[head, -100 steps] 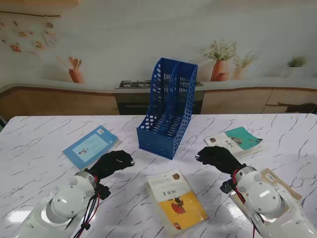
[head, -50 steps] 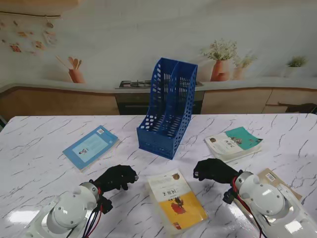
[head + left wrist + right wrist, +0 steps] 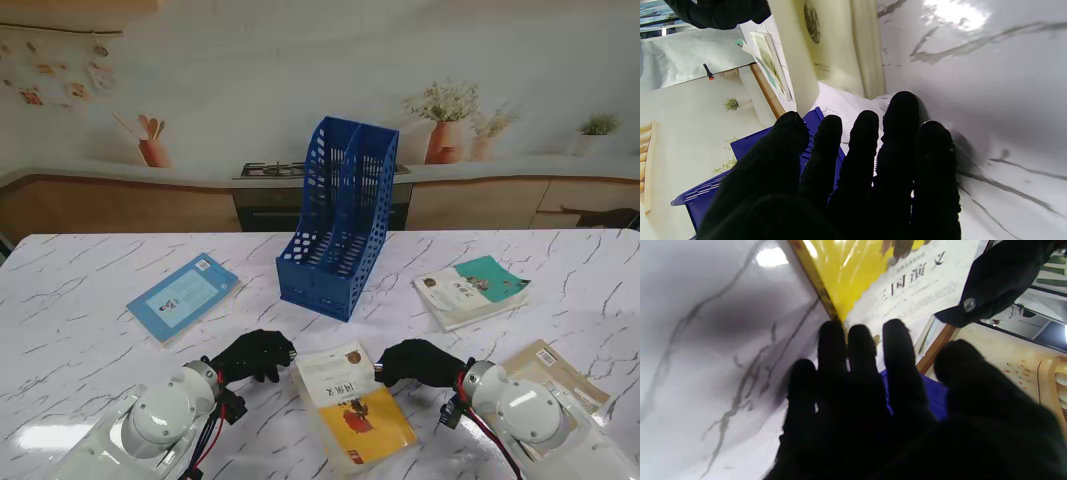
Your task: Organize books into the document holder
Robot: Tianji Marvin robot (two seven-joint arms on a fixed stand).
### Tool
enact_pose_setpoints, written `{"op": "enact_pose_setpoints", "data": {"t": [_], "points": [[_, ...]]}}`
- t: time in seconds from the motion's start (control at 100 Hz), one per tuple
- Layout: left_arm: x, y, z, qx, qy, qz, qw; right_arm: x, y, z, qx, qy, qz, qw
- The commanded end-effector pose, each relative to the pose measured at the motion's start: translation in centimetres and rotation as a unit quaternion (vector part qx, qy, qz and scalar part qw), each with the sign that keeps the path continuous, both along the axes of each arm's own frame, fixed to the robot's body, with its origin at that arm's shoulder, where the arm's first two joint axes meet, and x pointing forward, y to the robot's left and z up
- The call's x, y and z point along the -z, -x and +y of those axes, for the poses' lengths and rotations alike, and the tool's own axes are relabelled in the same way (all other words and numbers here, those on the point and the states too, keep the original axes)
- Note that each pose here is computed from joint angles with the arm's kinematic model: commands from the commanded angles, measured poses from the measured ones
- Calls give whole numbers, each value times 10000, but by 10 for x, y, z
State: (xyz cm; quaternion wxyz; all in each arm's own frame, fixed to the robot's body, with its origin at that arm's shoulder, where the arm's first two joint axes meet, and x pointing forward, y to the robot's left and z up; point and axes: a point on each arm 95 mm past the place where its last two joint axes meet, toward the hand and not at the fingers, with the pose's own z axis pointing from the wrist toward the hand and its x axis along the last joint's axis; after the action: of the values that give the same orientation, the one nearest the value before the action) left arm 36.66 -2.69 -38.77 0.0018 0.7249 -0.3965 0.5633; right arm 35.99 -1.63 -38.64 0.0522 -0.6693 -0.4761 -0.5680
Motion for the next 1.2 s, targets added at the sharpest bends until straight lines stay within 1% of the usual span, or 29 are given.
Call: {"op": "enact_pose_setpoints", "data": {"t": [0.0,0.14,0.26,0.37,0.49,0.61,0.67,0.72,0.86,0.9,0.97,1.06,1.12,1.19], "points": [[5,0,-8,83,148,15,9999,9,6,8,-135,-42,141,9998],[6,-8,-12,56,251,-22,9997,11,5,15,-265,-80,179,9995],[6,-14,-16,39,333,-63,9994,12,5,18,-299,-90,193,9993],[2,-17,-17,-5,318,-236,9992,13,6,18,-288,-65,180,9994],[-10,-12,-10,53,34,-446,9990,13,5,17,-258,-62,161,9995],[-17,1,-2,-51,-145,-442,9989,13,5,15,-247,-50,149,9996],[-17,8,2,-120,-206,-402,9989,12,5,15,-256,-38,144,9996],[-17,13,4,-115,-224,-285,9993,12,6,14,-269,-31,142,9995],[-9,22,1,-5,-1,124,9999,13,6,14,-321,-20,133,9994],[-5,22,-2,-21,53,156,9999,13,5,15,-334,-25,135,9993],[0,22,-5,95,92,303,9995,14,4,16,-368,-21,142,9992],[4,18,-9,133,235,419,9988,16,2,16,-349,-9,95,9993],[4,13,-11,130,319,437,9985,17,0,15,-357,75,10,9993],[4,8,-15,151,380,398,9984,19,-2,14,-371,125,40,9992]]}}
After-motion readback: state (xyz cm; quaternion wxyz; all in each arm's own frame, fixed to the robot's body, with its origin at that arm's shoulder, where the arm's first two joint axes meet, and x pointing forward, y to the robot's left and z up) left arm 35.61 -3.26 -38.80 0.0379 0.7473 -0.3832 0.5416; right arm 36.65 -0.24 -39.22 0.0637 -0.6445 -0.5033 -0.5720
